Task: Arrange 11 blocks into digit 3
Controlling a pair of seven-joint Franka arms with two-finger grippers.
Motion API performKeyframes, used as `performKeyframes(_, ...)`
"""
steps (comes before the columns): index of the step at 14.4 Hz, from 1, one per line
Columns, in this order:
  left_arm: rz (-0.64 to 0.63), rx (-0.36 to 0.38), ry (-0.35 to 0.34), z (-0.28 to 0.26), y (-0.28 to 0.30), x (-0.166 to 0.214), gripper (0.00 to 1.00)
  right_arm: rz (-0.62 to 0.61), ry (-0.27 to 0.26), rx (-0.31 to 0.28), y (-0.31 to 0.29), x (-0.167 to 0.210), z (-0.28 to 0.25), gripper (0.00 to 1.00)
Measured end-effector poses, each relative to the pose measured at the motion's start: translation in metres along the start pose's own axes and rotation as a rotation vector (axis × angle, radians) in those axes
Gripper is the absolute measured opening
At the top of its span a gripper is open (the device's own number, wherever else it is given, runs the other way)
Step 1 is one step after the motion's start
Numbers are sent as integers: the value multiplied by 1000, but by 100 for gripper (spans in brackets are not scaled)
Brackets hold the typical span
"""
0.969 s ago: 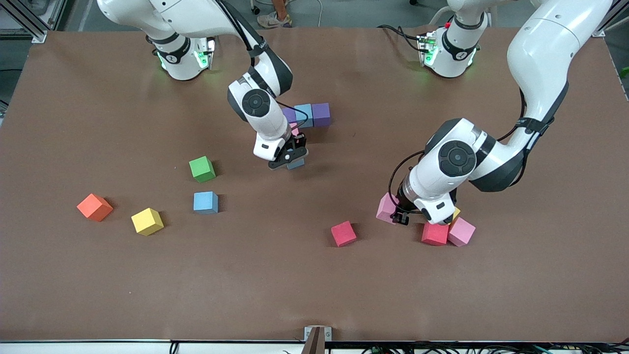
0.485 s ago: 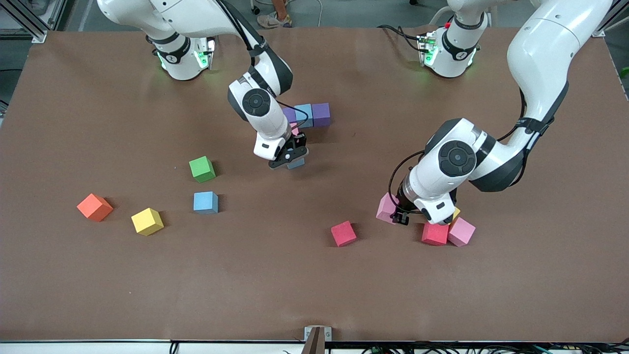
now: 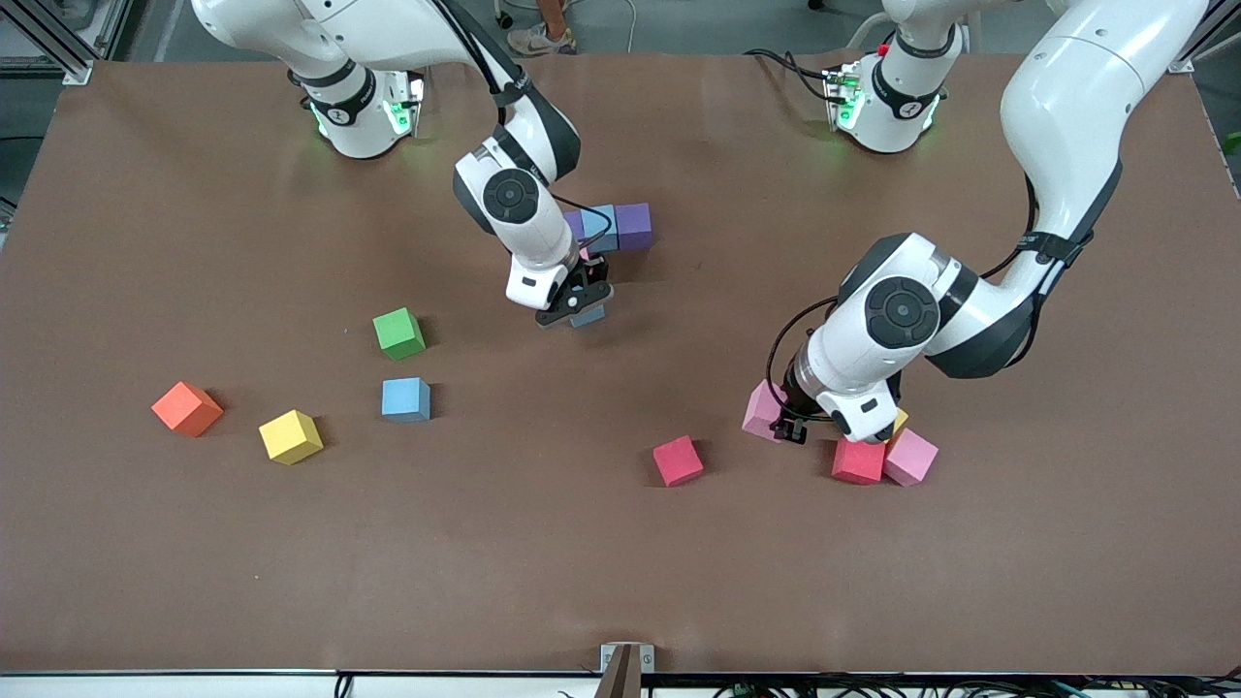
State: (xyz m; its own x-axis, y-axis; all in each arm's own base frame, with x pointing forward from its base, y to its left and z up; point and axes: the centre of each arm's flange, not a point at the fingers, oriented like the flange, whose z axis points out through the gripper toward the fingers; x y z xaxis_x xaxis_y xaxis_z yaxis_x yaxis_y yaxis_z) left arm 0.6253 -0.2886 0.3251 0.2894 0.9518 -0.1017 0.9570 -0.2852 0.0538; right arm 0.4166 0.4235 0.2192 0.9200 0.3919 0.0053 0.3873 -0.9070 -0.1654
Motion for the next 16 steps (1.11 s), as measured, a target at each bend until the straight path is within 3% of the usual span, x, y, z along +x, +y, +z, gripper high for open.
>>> performKeyframes(11,0,3,-2,2,0,0,9,-1,-7,-2,1,-7,0,48)
performKeyframes(13,0,3,-2,2,0,0,9,3,-11,-3,2,-8,1,60)
performKeyframes(16,0,4,-2,2,0,0,9,11,-15,-3,4,-9,2,90)
